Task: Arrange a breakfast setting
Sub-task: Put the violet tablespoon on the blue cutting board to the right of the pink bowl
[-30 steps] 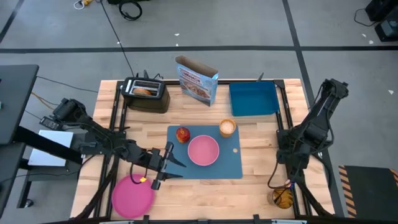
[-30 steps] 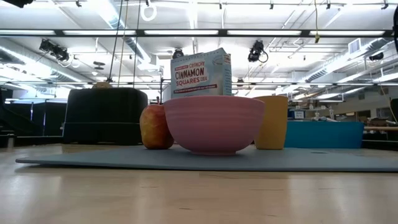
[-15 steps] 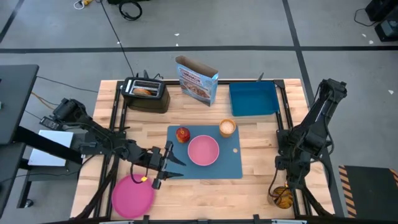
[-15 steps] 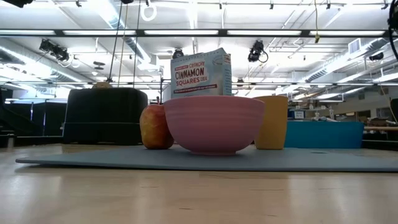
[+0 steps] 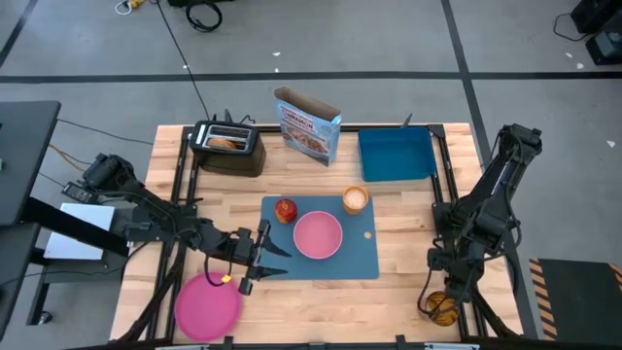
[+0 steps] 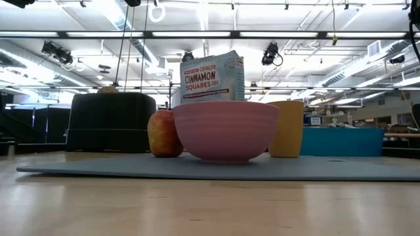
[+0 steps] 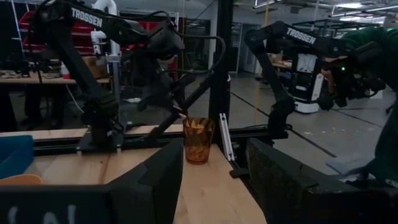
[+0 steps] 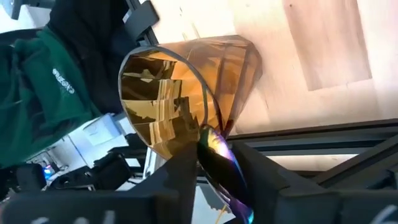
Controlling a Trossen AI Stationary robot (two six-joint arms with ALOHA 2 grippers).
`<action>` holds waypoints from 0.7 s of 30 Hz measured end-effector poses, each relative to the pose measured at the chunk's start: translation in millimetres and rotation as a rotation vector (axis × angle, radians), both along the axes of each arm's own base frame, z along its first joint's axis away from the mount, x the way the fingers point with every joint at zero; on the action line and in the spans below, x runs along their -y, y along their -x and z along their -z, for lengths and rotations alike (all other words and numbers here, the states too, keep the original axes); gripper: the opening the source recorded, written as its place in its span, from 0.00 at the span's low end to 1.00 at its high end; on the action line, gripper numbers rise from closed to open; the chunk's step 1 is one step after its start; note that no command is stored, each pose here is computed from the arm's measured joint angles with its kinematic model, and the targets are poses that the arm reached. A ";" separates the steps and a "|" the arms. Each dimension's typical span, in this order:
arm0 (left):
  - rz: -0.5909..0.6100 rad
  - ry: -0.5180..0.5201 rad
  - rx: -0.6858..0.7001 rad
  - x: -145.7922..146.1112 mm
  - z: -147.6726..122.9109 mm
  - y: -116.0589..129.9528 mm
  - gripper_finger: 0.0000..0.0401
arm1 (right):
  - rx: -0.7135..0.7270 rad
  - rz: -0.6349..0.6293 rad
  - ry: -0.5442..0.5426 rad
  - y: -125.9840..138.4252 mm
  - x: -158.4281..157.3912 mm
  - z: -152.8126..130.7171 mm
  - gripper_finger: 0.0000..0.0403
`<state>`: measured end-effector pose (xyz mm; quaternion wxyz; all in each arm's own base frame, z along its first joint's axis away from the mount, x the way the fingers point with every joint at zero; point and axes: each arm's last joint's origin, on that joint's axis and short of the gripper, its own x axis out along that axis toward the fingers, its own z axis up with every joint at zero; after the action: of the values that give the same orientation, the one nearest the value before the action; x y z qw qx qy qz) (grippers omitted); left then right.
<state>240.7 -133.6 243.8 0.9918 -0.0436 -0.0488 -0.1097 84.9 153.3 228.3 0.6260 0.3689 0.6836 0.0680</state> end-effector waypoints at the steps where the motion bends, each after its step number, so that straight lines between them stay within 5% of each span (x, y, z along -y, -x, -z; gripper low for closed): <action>1: 0.000 0.000 0.000 0.0 0.0 0.0 0.46 | 0.005 0.000 -0.008 -0.4 -0.6 -0.8 0.23; 8: 0.000 0.000 0.000 0.0 0.0 0.0 0.46 | 0.034 -0.001 -0.049 -2.3 -3.7 -7.0 0.11; 21: 0.001 0.008 -0.002 0.0 0.1 0.0 0.46 | 0.060 0.013 -0.059 -4.1 -5.5 -23.3 0.08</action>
<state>240.7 -133.6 243.7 0.9916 -0.0477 -0.0481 -0.1099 89.0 158.8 251.5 0.6355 0.3895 0.6599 0.0950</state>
